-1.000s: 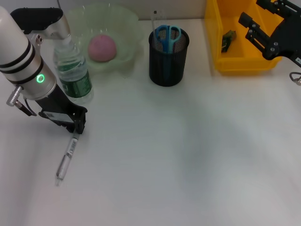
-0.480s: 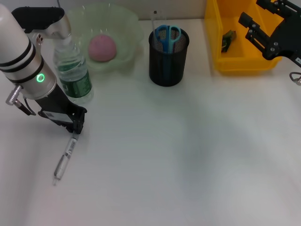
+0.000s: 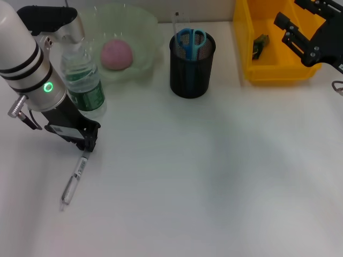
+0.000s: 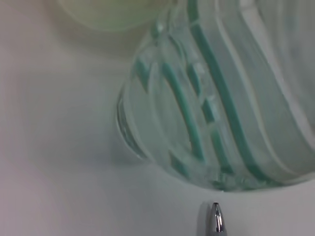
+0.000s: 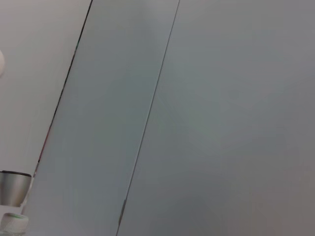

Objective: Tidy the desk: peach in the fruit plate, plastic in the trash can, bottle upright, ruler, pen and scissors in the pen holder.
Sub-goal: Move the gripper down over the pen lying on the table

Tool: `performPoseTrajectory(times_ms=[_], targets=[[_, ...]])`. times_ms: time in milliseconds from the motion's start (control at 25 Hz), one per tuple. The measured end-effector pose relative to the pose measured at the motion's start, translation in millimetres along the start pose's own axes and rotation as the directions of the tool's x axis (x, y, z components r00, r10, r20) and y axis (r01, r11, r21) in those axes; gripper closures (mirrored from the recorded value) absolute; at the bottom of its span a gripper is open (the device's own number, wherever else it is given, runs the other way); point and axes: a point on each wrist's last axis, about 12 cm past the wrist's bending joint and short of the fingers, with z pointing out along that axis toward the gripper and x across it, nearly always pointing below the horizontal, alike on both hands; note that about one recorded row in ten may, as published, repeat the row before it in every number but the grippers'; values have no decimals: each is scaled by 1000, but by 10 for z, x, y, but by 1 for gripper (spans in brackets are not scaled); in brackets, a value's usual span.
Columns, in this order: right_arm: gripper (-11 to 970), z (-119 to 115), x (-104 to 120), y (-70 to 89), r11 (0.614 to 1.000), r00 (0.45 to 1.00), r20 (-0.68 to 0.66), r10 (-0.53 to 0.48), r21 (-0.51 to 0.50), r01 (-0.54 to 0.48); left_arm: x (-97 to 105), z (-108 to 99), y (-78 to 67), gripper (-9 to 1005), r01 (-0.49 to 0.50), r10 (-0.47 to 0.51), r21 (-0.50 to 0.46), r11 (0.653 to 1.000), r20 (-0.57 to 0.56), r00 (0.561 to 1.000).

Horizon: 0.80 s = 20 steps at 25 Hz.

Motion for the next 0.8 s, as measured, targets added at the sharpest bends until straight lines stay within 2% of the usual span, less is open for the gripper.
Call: performPoseTrajectory(times_ms=[280,680,800], targets=[[461,2,1,3,1000,1000,0,1,0,-1,-38,-27,-43,856,-20,20,-11,1000,2,1000],[461,6,-1,14,1000,1000,4,3,-2,-3,-33,7,-76,455,-51,50,-39,998,-14,999],[462,6,-1,16,1000,1000,5,3,-3,-3,-23,12,-81,455,-55,54,-41,998,-25,998]])
